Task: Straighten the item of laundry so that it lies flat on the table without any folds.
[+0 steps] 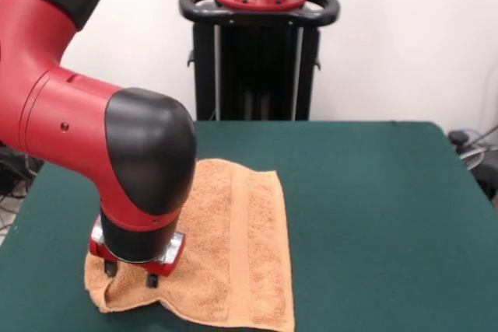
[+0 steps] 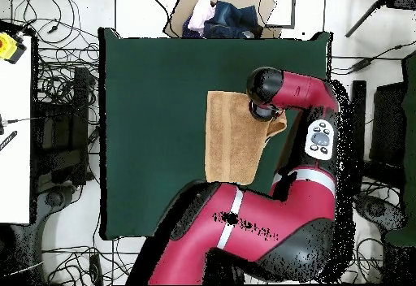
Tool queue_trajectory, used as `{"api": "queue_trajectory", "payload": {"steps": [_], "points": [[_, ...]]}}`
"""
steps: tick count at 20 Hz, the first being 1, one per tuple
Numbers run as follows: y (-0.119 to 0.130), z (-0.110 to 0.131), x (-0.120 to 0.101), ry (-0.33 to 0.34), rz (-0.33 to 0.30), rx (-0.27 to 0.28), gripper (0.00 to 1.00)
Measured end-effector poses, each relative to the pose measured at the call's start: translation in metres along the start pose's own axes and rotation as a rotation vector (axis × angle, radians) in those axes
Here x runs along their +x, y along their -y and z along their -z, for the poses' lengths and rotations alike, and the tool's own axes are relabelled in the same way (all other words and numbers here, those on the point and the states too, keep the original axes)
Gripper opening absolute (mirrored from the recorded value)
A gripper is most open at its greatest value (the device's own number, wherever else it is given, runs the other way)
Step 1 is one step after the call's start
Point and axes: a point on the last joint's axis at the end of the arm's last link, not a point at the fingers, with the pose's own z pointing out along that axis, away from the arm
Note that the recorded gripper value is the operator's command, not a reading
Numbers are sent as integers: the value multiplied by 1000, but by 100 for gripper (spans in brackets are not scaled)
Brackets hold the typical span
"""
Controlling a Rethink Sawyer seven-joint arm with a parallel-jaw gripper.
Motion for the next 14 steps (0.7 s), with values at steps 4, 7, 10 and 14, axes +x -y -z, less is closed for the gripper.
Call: {"api": "queue_trajectory", "payload": {"steps": [4,7,10,14], "points": [[4,2,-3,6,-14,-22,100],[18,6,-6,4,-49,-66,100],[39,12,-10,10,-83,-97,100],[58,17,-12,21,-110,-111,100]]}}
